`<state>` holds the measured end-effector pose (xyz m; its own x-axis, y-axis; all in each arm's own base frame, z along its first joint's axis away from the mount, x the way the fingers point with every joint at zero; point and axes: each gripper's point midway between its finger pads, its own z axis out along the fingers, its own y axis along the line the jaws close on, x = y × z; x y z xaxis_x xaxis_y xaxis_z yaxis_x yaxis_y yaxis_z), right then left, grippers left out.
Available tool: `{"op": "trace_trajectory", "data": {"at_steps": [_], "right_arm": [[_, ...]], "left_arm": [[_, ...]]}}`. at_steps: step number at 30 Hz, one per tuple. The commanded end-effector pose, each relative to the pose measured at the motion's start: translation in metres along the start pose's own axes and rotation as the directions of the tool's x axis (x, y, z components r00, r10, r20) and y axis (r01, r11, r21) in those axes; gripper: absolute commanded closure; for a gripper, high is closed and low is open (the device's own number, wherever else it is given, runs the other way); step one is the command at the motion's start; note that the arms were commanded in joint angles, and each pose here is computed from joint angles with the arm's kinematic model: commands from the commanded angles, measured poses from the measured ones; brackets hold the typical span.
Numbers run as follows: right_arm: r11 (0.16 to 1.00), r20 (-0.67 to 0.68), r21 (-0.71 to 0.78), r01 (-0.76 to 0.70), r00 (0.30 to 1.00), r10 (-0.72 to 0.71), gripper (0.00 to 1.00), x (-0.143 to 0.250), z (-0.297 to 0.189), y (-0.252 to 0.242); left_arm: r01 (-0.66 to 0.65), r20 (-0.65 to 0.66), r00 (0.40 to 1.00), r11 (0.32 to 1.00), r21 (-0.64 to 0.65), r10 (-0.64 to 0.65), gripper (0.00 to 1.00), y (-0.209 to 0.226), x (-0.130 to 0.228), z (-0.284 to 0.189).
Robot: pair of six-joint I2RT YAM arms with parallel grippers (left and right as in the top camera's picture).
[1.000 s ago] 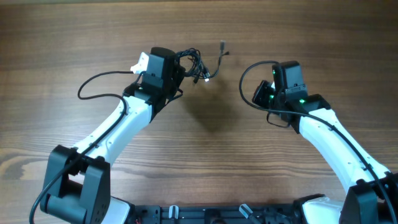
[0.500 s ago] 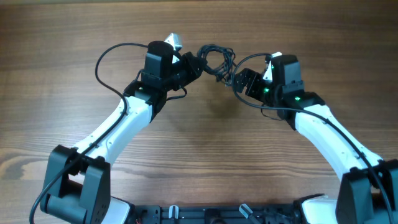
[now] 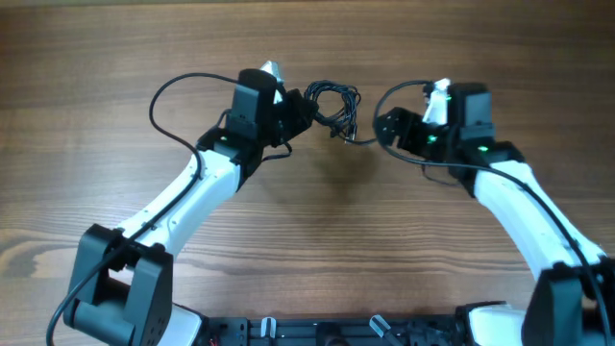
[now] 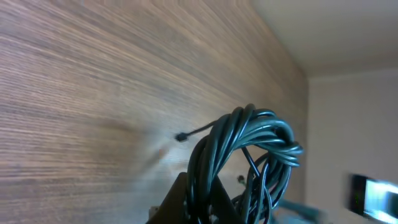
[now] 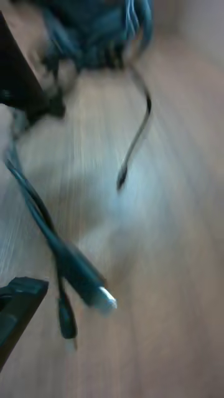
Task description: Untangle cables
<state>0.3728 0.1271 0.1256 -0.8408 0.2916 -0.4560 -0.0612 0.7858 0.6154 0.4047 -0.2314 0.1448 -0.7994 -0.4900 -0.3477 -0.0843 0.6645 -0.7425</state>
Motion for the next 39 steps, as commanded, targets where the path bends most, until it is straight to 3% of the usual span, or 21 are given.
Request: {"op": "trace_trajectory", "data": {"at_steps": [1, 3, 4, 13, 21, 29, 36, 38, 39], "right_arm": [[0.901, -0.014, -0.379, 0.210, 0.972, -0.233, 0.39, 0.012, -0.027, 0.073], [0.905, -0.036, -0.390, 0.173, 0.979, -0.203, 0.61, 0.014, -0.024, 0.074], [0.911, -0.051, -0.387, 0.140, 0.984, -0.173, 0.65, 0.014, -0.022, 0.073], [0.959, -0.124, -0.284, 0.001, 0.992, -0.038, 0.71, 0.019, 0.008, 0.041], [0.956, -0.103, -0.293, 0.020, 0.993, -0.052, 0.73, 0.014, 0.010, 0.042], [0.968, -0.084, -0.244, 0.050, 0.994, -0.072, 0.76, 0.016, 0.018, 0.042], [0.973, -0.056, -0.222, 0.061, 0.996, -0.075, 0.78, 0.010, 0.020, 0.039], [0.974, -0.055, -0.220, 0.060, 0.996, -0.074, 0.83, 0.009, 0.020, 0.039], [0.974, -0.055, -0.220, 0.058, 0.996, -0.072, 0.90, 0.009, 0.020, 0.039]], "left_arm": [[-0.054, 0.118, 0.991, 0.996, -0.073, 0.063, 0.96, -0.004, -0.007, 0.000], [-0.070, 0.134, 0.988, 0.993, -0.090, 0.082, 0.96, -0.007, -0.002, 0.002], [-0.077, 0.134, 0.987, 0.993, -0.093, 0.089, 0.96, -0.009, 0.001, 0.003], [-0.080, 0.116, 0.989, 0.994, -0.078, 0.089, 0.96, -0.014, 0.009, 0.004], [-0.058, 0.104, 0.992, 0.996, -0.066, 0.065, 0.96, -0.016, 0.012, 0.005], [0.046, 0.063, 0.997, 0.999, -0.028, -0.044, 0.96, -0.021, 0.020, 0.006], [0.045, 0.004, 0.999, 0.999, 0.006, -0.045, 0.96, -0.027, 0.030, 0.006], [0.045, -0.008, 0.999, 0.999, 0.012, -0.045, 0.96, -0.029, 0.032, 0.006], [0.046, -0.008, 0.999, 0.999, 0.012, -0.046, 0.96, -0.029, 0.032, 0.006]]}}
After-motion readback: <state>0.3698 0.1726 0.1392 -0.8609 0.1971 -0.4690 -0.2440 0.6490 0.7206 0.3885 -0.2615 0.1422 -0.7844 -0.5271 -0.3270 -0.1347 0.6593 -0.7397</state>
